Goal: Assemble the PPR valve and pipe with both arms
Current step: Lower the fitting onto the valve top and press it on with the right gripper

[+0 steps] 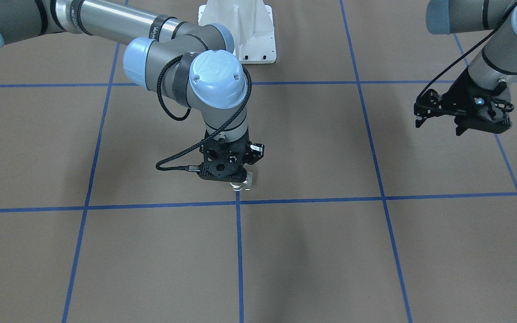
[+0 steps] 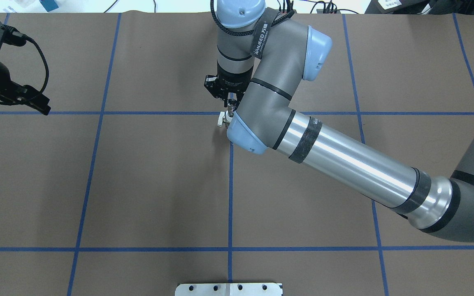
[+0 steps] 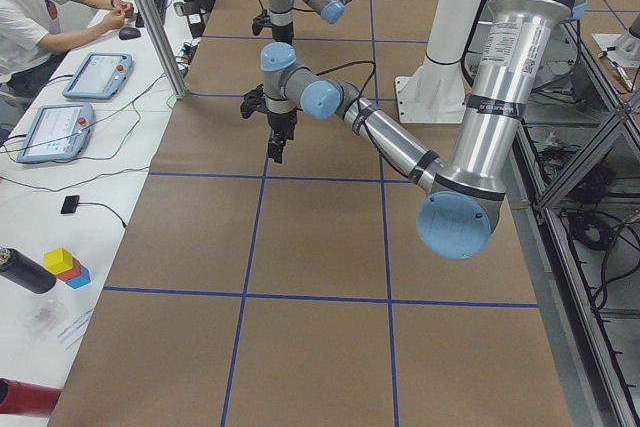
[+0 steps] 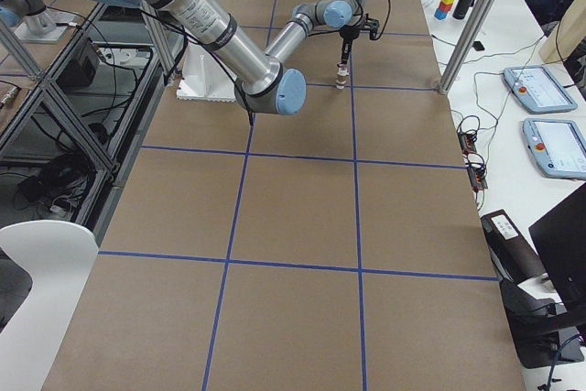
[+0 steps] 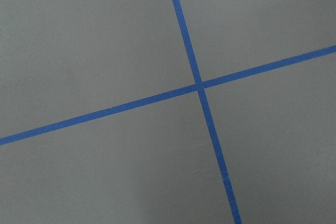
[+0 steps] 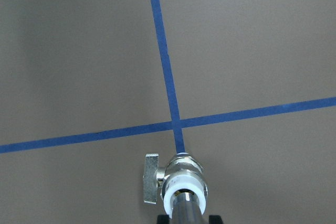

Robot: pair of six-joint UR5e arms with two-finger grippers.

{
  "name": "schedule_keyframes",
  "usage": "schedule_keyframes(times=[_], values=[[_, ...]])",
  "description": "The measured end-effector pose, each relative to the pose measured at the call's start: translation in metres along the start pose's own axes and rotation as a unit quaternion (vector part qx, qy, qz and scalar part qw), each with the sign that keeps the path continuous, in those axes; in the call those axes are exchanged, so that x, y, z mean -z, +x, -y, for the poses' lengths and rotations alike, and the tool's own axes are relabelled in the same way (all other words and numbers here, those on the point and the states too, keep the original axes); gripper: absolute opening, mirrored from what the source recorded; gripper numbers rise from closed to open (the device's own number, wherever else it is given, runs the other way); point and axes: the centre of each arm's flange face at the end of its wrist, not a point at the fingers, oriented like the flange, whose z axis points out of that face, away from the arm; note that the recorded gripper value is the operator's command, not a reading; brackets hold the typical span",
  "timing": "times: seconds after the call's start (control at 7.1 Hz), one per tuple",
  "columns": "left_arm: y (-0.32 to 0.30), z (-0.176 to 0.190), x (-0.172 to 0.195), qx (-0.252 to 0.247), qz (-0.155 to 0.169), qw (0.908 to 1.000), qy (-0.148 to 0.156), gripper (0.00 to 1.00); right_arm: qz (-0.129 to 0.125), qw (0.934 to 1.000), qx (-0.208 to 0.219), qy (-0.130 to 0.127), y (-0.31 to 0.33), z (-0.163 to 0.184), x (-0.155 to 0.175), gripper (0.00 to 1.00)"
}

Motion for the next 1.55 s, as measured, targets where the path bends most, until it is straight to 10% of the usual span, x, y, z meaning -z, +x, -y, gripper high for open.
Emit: schedule_keyframes(times=[1.55], values=[[0.0023,0.0004,-0.0003,0.005,-0.001,1.0000,0.000,0.99,-0.006,1.0000,-0.001,0.000,-0.0007,0.0010,-0.0053,0.00]])
